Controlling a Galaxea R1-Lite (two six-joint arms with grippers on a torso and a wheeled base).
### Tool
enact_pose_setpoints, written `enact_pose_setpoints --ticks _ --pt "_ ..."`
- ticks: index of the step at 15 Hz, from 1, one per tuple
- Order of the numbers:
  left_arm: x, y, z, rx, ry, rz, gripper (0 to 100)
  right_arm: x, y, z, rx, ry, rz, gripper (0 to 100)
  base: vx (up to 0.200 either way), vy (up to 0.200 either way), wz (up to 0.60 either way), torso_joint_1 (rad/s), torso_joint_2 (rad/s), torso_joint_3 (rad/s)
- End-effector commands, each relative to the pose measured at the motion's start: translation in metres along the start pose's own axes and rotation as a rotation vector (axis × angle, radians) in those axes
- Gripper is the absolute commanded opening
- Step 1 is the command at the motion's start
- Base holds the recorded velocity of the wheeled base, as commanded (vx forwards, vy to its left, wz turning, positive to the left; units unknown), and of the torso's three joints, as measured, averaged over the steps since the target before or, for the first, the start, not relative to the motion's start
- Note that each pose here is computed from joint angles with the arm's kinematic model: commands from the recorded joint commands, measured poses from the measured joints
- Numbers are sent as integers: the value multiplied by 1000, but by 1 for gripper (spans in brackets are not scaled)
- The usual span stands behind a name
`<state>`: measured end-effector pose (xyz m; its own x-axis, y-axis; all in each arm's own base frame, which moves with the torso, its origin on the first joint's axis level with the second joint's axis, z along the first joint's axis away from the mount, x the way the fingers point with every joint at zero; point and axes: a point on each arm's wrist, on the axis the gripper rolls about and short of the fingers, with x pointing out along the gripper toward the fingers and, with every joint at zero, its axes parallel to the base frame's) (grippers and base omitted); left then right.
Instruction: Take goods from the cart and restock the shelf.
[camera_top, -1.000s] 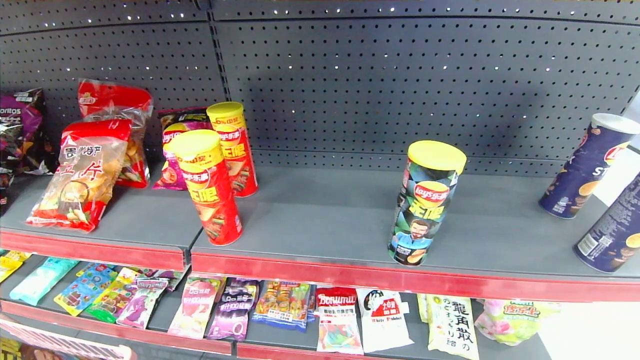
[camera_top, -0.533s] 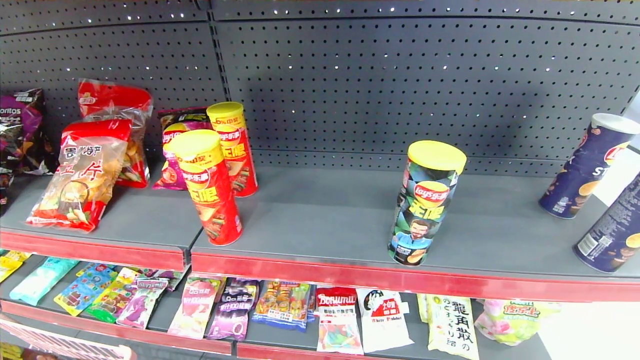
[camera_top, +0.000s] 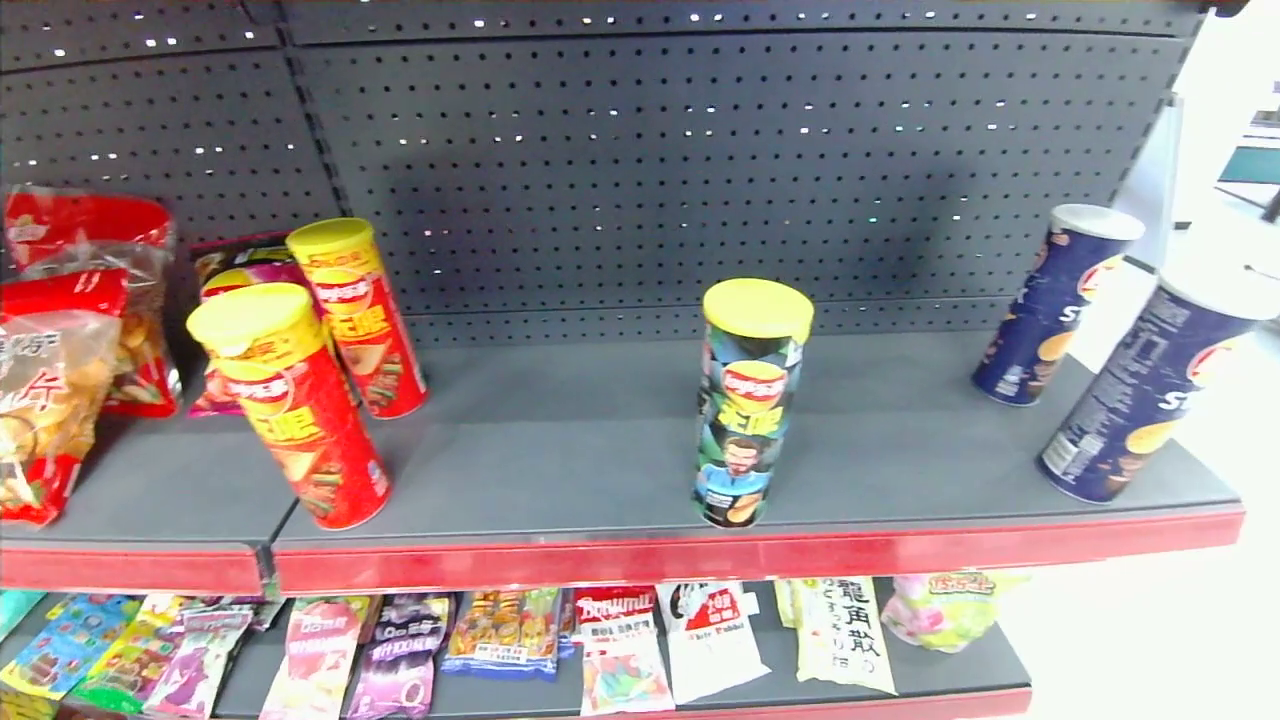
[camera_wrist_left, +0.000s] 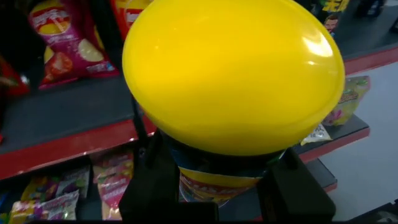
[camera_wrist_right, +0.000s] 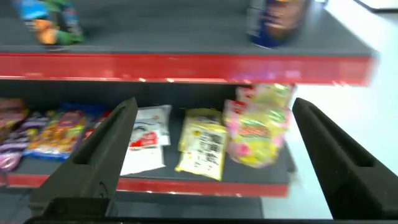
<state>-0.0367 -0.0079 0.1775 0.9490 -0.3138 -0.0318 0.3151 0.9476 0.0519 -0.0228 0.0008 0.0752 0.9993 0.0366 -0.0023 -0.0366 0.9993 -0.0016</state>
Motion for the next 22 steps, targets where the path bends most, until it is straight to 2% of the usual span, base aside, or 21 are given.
enact_pose_setpoints --ticks 1,3,8,12,22 --pt "1 0 0 -2 4 0 0 0 0 0 0 2 0 100 0 0 -600 -2 7 -2" --pt "1 0 0 -3 9 -2 0 0 0 0 -1 2 0 100 0 0 0 0 0 0" --pt "9 2 8 -13 27 -94 0 0 0 0 3 2 0 100 0 0 0 0 0 0" --pt "13 2 12 -11 14 -165 0 0 0 0 3 2 0 100 0 0 0 0 0 0" --pt "10 1 14 -4 -7 -167 0 0 0 0 3 2 0 100 0 0 0 0 0 0"
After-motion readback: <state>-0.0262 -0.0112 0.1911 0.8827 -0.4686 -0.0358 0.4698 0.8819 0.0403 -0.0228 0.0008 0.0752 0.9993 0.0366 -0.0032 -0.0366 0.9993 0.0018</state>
